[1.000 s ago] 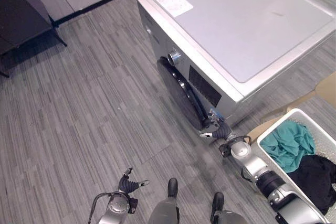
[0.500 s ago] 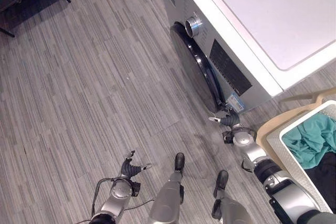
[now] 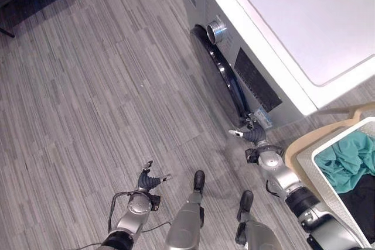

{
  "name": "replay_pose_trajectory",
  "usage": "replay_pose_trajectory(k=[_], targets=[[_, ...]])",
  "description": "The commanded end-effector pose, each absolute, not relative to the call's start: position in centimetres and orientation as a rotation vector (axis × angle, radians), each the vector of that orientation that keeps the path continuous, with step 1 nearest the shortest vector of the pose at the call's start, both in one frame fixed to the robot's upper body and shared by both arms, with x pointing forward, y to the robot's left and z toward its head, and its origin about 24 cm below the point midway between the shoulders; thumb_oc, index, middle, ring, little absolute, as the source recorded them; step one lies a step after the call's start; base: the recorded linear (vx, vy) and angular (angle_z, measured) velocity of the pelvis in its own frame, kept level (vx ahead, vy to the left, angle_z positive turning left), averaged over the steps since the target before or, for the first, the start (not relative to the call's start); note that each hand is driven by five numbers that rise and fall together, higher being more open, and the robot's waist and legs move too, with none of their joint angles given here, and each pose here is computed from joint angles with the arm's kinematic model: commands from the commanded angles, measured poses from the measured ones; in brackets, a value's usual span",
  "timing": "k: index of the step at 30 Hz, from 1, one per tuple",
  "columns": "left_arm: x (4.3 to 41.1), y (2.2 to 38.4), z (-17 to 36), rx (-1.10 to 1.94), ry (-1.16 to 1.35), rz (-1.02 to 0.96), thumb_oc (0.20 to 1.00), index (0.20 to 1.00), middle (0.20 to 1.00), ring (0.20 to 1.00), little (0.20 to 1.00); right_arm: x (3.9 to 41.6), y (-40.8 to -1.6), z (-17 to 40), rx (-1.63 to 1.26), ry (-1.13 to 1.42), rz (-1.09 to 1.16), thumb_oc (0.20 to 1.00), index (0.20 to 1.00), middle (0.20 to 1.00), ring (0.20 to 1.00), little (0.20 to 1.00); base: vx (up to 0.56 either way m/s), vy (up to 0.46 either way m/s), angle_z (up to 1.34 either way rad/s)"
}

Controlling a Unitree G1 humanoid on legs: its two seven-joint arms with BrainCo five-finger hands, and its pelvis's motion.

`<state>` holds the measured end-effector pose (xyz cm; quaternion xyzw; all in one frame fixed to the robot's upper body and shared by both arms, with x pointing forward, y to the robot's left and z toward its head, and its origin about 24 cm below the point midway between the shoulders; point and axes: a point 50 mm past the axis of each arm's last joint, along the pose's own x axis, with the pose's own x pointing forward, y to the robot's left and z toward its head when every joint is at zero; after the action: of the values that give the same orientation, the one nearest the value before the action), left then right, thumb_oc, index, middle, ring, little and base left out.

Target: Grab the laundry basket,head to the washer,open it,put in the laundry and shut it.

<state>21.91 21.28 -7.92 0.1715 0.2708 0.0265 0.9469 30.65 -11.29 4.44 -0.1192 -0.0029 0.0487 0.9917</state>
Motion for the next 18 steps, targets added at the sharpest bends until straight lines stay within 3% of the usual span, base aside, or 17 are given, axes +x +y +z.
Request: replay_pose_trajectory(k=[1, 9, 18], targets=[[21.8, 21.0, -8.0, 0.37, 0.547, 0.052, 1.0, 1.0, 1.0, 1.0, 1.0, 31.2, -8.2, 9.0, -0.21, -0.247, 0.174, 1.0, 1.0, 1.0, 1.0, 1.0, 0.01, 0.051, 0.03], [22.4, 20.7, -7.5, 0.386, 0.511, 0.041, 1.0, 1.0, 1.0, 1.0, 1.0, 30.9, -5.6, 8.9, -0.077, -0.235, 0.252, 1.0, 1.0, 1.0, 1.0, 1.0, 0.0, 0.028, 0.05], [22.8, 21.6, -6.9, 0.372, 0.48, 0.077, 1.0, 1.0, 1.0, 1.0, 1.0, 34.4, -8.1, 12.7, -0.135, -0.337, 0.023, 1.0, 1.0, 1.0, 1.0, 1.0, 0.0, 0.001, 0.07]])
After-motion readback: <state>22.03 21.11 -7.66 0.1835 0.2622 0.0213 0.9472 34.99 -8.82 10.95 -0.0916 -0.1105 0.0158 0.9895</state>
